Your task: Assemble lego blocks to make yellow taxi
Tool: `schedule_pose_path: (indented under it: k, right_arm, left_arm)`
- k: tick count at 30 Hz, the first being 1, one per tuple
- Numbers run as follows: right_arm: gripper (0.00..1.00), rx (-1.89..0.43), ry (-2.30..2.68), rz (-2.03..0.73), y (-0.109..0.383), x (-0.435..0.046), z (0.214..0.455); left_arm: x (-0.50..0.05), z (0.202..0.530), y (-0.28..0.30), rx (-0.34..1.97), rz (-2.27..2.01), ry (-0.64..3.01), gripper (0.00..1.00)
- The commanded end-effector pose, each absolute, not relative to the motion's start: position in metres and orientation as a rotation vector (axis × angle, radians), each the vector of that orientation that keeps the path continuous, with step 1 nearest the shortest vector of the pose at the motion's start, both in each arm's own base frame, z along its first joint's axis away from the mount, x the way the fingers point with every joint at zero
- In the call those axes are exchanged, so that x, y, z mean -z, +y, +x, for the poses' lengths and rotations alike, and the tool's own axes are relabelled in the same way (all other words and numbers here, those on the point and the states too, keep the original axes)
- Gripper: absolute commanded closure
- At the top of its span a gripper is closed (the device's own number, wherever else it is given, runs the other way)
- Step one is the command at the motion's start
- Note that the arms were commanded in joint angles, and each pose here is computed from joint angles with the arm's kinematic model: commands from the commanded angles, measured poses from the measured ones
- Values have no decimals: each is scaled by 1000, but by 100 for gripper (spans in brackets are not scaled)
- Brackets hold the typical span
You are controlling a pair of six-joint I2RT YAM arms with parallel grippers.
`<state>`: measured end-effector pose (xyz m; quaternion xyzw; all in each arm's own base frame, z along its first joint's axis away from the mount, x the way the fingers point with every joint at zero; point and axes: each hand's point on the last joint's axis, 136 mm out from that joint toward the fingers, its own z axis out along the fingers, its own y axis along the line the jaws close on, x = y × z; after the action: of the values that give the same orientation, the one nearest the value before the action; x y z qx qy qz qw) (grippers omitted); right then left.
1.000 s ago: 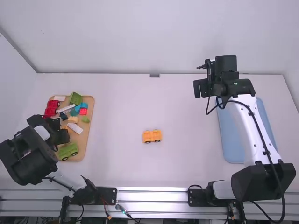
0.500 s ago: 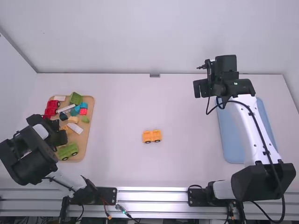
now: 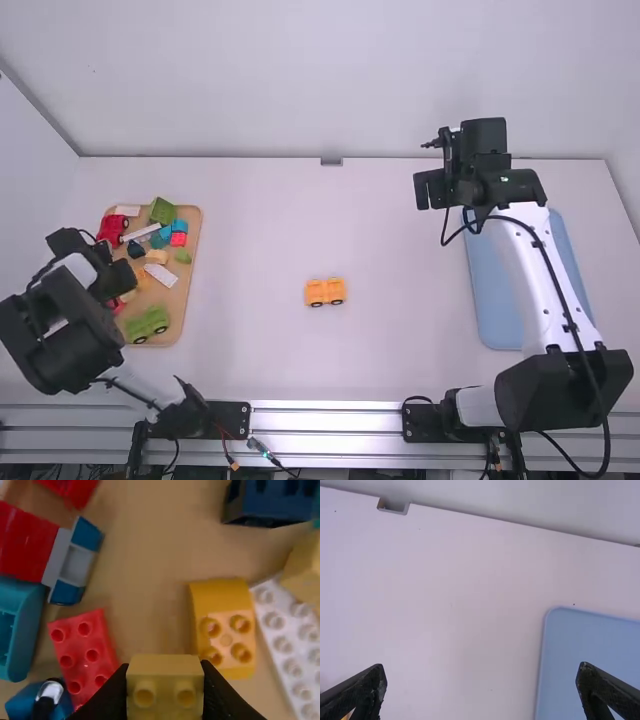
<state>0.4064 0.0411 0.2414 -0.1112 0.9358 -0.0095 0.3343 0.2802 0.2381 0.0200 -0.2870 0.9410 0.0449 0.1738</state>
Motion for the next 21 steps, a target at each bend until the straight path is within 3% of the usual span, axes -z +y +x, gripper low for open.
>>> schedule_pose_path:
  k: [1, 5, 10, 21]
  right_arm:
    - [1, 21, 2423, -285, 42, -251, 411]
    - [1, 21, 2427, -285, 42, -250, 410]
    - [1, 21, 2427, -286, 42, -250, 410]
    - [1, 20, 2442, -288, 42, -248, 407]
  left_arm:
    - [-48, 298, 222, -138, -766, 2606, 98]
    - [-67, 317, 180, -128, -574, 2593, 98]
    - [-82, 333, 60, 15, 261, 2643, 98]
    - [-66, 306, -107, 79, 1460, 2329, 98]
